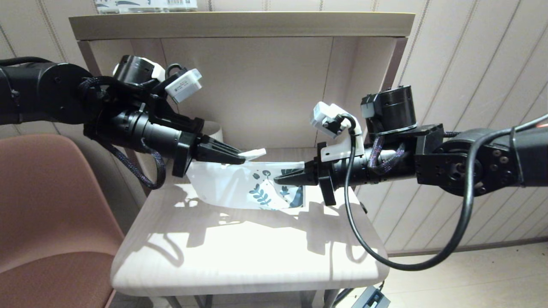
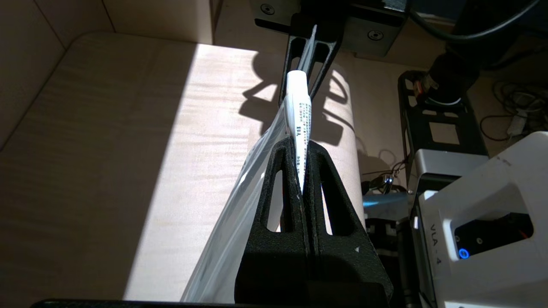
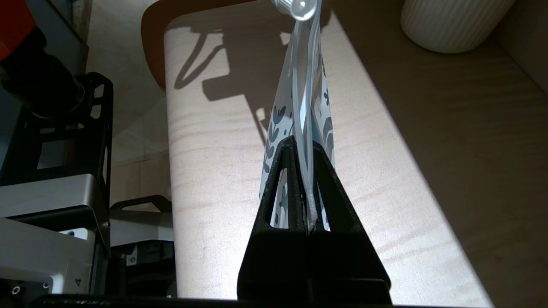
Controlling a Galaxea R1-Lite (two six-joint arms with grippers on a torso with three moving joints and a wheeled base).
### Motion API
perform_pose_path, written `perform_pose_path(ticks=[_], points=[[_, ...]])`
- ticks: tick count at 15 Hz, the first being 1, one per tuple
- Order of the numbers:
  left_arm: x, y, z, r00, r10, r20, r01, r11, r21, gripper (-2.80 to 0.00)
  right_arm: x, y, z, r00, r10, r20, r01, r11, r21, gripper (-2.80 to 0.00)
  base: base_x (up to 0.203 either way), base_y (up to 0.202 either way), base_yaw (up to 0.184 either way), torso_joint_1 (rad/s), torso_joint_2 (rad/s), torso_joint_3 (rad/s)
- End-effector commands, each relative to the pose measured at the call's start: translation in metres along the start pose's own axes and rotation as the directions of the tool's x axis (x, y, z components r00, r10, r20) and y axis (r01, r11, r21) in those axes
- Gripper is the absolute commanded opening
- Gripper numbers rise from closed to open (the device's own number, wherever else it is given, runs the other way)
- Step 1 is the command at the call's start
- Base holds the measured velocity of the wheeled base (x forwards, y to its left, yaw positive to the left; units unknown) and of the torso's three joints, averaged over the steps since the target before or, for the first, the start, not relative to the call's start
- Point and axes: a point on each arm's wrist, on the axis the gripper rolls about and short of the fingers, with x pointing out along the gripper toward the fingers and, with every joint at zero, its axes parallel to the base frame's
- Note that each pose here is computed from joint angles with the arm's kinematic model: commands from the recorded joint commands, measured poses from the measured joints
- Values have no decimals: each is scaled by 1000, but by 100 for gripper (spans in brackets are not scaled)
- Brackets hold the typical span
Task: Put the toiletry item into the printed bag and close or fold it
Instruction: Place the toothpaste on the table
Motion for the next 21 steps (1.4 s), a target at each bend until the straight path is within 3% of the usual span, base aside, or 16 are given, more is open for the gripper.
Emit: perform_pose_path(ticks=[1, 6, 15, 21], points=[[6, 5, -5, 1000, -15, -3, 15, 1000, -8, -280, 1, 1, 0, 1000, 8, 1, -8, 1000, -3, -280, 0, 0, 0, 0, 0, 0], [12, 15, -5, 1000, -15, 2, 15, 1000, 3, -280, 2, 3, -1, 1000, 13, -1, -13, 1000, -2, -280, 0, 0, 0, 0, 0, 0], [24, 5, -22, 997, -66, -29, 64, 996, -56, -280, 1, 1, -2, 1000, 8, -3, -8, 1000, 1, -280, 0, 0, 0, 0, 0, 0], [37, -5, -27, 994, -100, -54, 96, 993, -64, -280, 2, 0, -3, 1000, 9, -5, -9, 1000, 4, -280, 0, 0, 0, 0, 0, 0]])
